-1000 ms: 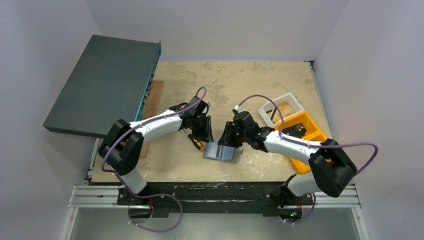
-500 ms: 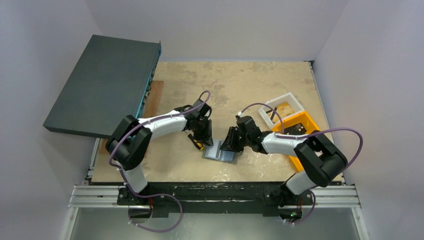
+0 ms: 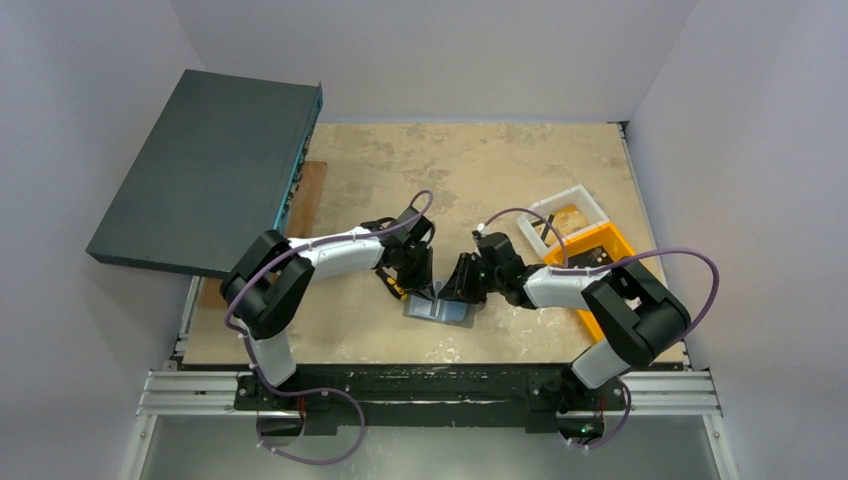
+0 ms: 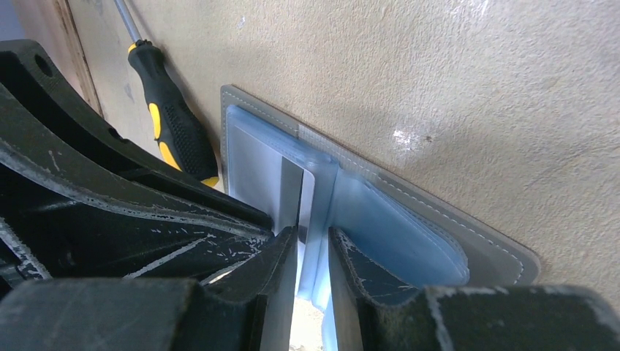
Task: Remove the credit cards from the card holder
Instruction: Remove the credit card from the card holder.
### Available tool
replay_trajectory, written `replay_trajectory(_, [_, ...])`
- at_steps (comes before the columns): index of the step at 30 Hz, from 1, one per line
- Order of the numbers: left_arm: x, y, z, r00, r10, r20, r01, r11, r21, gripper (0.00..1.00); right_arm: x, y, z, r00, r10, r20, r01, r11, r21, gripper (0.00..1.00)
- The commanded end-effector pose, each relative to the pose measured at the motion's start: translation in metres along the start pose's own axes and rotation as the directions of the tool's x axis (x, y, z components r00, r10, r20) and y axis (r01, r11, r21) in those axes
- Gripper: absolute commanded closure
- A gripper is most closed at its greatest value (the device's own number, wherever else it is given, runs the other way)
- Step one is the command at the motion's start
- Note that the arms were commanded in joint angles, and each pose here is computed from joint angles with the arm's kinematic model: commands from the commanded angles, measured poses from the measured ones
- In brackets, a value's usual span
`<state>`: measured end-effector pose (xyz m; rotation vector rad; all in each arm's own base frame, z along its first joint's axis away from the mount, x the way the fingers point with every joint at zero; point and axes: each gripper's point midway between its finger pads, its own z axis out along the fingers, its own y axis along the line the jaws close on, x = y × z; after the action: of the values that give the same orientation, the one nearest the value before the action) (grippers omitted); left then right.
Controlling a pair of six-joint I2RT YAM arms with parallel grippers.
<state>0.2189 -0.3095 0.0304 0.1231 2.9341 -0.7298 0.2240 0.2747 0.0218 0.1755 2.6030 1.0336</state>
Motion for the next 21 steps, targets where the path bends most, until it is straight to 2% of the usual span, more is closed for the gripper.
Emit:
replay_trajectory(1, [-0.004, 0.008, -0.008, 0.999, 0.004, 0.048, -0.002, 0.999, -0.052, 0.88, 0.005, -0.019, 0.003, 1.000, 0.010, -0.002, -0.010, 0.999, 0.043, 0.77])
replay_trajectory(7, [-0.015, 0.024, -0.025, 0.993, 0.038, 0.113, -0.021, 0.989, -0.144, 0.80, 0.009, -0.023, 0.004, 1.000, 0.020, -0.011, -0.019, 0.999, 0.036, 0.77])
replay_trajectory(21, [-0.015, 0.024, -0.011, 0.996, 0.047, 0.077, -0.037, 0.991, -0.126, 0.83, 0.010, -0.020, 0.001, 1.000, 0.027, -0.002, -0.027, 1.000, 0.012, 0.75])
